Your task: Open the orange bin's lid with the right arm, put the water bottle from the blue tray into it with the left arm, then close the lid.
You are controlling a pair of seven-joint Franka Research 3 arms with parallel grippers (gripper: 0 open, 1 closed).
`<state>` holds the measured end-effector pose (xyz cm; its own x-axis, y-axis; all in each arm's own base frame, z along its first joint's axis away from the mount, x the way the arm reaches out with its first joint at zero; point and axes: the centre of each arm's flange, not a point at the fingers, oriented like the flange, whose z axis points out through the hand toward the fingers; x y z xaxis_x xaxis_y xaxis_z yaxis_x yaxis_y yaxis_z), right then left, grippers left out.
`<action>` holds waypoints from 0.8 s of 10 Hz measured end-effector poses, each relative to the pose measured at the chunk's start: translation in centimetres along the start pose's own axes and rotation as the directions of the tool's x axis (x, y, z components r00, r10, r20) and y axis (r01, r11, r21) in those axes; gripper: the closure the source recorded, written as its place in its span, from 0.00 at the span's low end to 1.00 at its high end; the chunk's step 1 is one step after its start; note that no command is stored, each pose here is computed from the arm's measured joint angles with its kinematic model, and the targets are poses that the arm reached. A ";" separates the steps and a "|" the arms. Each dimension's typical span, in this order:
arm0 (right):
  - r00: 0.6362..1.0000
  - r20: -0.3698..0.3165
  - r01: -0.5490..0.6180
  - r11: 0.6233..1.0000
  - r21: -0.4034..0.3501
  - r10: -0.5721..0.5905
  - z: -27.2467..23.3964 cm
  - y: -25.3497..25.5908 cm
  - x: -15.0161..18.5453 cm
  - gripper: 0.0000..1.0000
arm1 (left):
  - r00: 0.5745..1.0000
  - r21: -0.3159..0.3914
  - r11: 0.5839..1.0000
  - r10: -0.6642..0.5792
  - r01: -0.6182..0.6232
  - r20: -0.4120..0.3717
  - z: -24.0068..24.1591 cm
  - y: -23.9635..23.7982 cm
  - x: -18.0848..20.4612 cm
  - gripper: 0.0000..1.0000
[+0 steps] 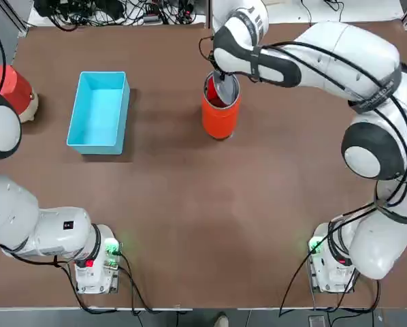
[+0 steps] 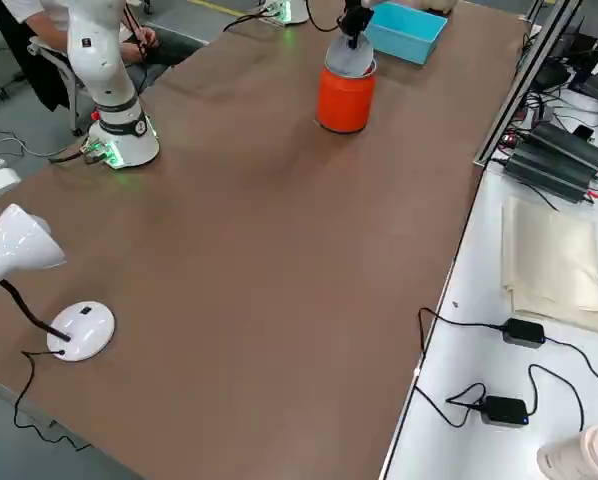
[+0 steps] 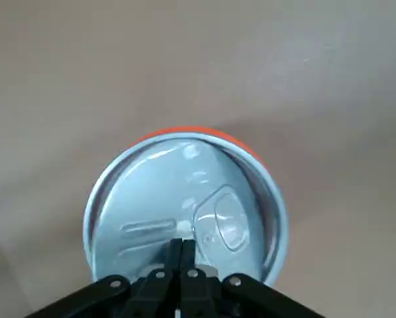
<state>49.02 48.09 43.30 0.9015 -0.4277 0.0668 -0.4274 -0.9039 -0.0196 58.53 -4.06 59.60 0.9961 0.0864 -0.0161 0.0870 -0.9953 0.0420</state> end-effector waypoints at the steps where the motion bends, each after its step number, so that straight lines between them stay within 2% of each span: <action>1: 1.000 0.000 -0.010 1.000 0.002 0.010 1.0 -0.4 -0.2 0.98 | 1.000 0.005 1.000 0.009 -0.009 0.001 0.1 0.5 -0.1 0.00; 4: 1.000 -0.001 -0.013 1.000 -0.005 0.013 3.8 -1.3 -0.9 0.98 | 1.000 0.010 1.000 0.004 -0.004 0.001 0.1 0.1 0.0 0.00; 8: 1.000 -0.026 -0.016 1.000 -0.008 0.016 4.3 -1.7 -1.4 0.98 | 1.000 0.043 0.999 0.010 -0.010 0.002 0.3 0.2 -0.1 0.00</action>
<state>48.81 50.15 38.93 0.8924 -0.4415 0.0928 -0.4424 -0.8968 -0.0125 58.47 -4.32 59.30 0.9970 0.0760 -0.0175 0.0760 -0.9971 -0.0011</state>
